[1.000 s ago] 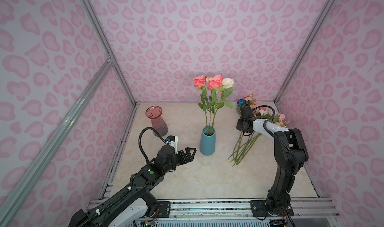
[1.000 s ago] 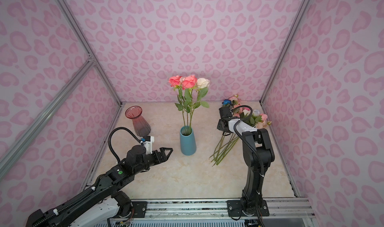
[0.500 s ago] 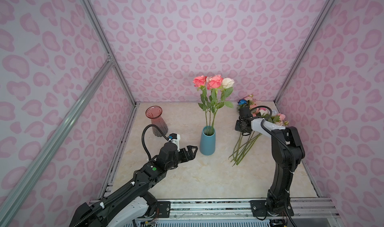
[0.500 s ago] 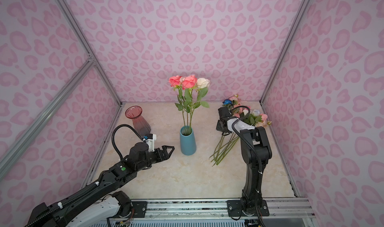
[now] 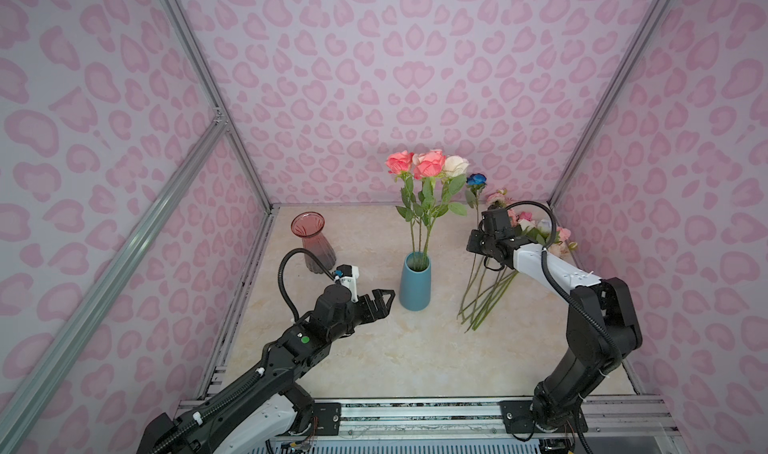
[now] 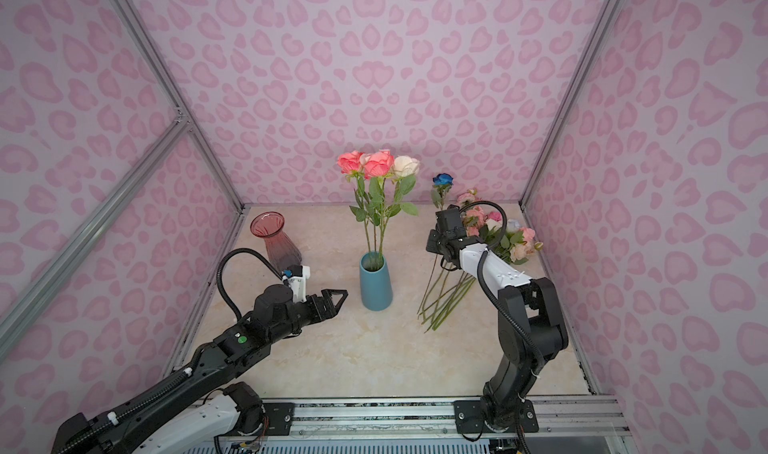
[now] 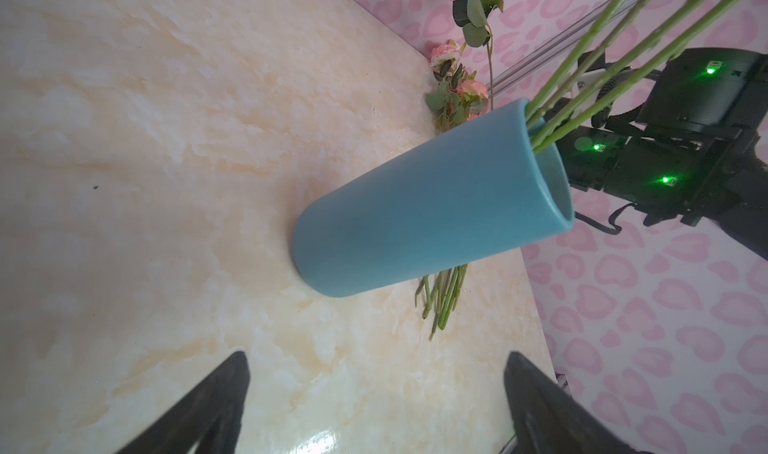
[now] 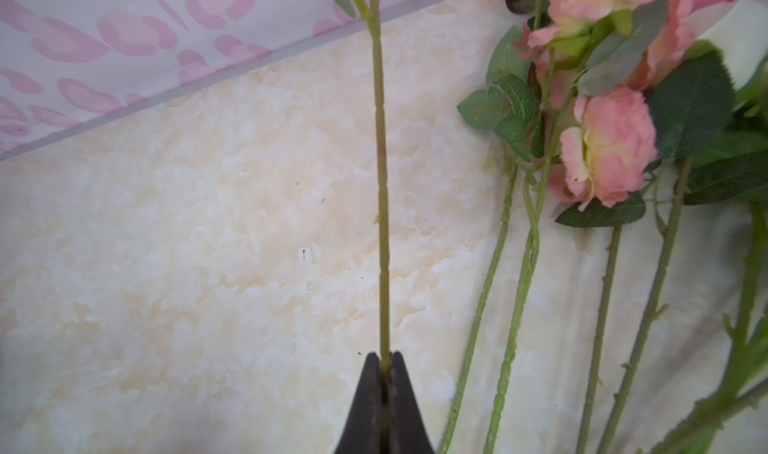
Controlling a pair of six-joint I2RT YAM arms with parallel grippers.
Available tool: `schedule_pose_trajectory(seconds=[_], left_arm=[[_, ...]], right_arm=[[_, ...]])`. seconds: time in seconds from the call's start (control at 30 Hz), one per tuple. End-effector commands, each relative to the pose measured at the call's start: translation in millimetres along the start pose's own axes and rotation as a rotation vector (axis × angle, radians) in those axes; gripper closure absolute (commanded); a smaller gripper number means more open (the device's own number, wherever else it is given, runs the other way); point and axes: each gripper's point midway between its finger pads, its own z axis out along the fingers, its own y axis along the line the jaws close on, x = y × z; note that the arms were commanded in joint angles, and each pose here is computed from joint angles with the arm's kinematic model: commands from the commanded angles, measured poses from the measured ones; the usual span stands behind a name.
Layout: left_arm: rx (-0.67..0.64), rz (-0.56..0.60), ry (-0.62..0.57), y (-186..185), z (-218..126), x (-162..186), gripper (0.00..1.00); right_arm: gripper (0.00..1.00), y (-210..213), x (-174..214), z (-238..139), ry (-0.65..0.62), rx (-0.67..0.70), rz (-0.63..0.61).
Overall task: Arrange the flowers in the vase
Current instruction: 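Grasp the blue rose stem in the bunch with the right gripper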
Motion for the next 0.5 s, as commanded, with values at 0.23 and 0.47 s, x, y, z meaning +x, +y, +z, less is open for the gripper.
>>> schedule_pose_trajectory(seconds=[0.23, 0.47], left_arm=[[-0.052, 0.044, -0.112, 8, -28, -18, 0.03], [-0.076, 0.018, -0.325, 17, -65, -47, 0.02]], right_arm=[[0.97, 18, -41, -91, -0.294, -0.121, 0.012], [0.97, 32, -64, -164, -0.493, -0.2, -0.001]])
